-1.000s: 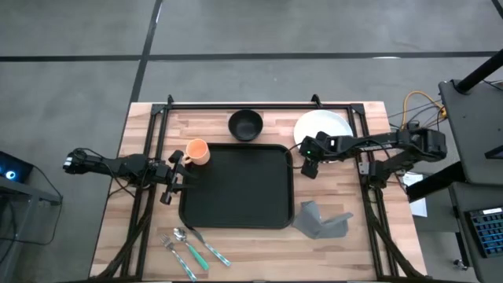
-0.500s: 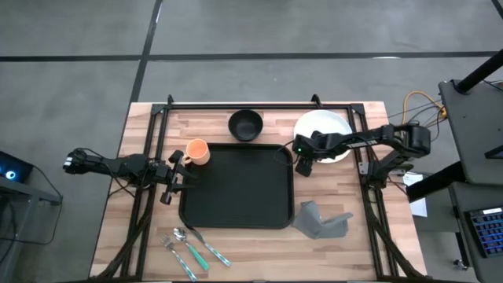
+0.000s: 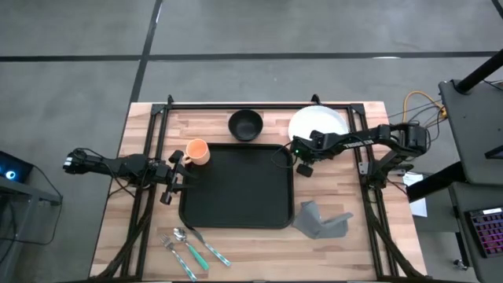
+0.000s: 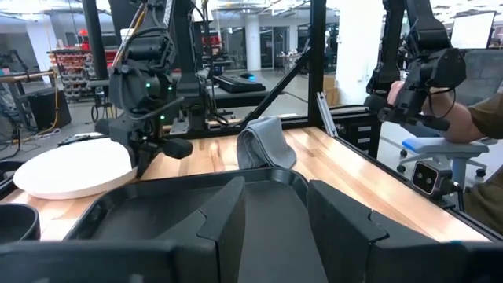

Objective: Set up tray
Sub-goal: Put the white plate on the black serving tray below the orange mug

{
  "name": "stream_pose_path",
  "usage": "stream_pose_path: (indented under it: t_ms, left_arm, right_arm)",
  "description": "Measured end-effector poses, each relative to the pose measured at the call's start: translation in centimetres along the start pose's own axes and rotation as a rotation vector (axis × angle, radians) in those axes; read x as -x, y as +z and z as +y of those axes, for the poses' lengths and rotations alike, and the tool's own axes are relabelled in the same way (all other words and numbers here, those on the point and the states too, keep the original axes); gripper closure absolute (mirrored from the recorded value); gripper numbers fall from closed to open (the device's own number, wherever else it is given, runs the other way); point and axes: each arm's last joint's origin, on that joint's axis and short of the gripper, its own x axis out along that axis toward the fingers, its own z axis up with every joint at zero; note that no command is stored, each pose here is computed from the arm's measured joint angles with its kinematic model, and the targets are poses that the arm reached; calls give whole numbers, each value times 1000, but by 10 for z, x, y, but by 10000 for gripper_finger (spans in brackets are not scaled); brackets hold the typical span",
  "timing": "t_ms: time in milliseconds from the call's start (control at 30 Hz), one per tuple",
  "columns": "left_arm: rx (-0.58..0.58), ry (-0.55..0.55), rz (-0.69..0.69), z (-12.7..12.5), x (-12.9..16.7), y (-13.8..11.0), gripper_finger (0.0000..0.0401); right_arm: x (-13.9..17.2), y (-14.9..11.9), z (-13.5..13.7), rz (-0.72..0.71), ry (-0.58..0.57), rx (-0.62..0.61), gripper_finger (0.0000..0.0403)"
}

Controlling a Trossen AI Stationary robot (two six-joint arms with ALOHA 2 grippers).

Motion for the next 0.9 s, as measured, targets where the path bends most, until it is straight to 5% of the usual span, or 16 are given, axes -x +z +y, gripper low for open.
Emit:
stream_pose_path:
  t_ms: [433,900]
  left_arm:
    - [0,0,0,0,0,0,283]
    - [0,0,0,0,0,0,283]
  right_arm:
    - [16,1,-11,-65,-227,-52,395]
    - [61,-5,17,-246,-168,189,395]
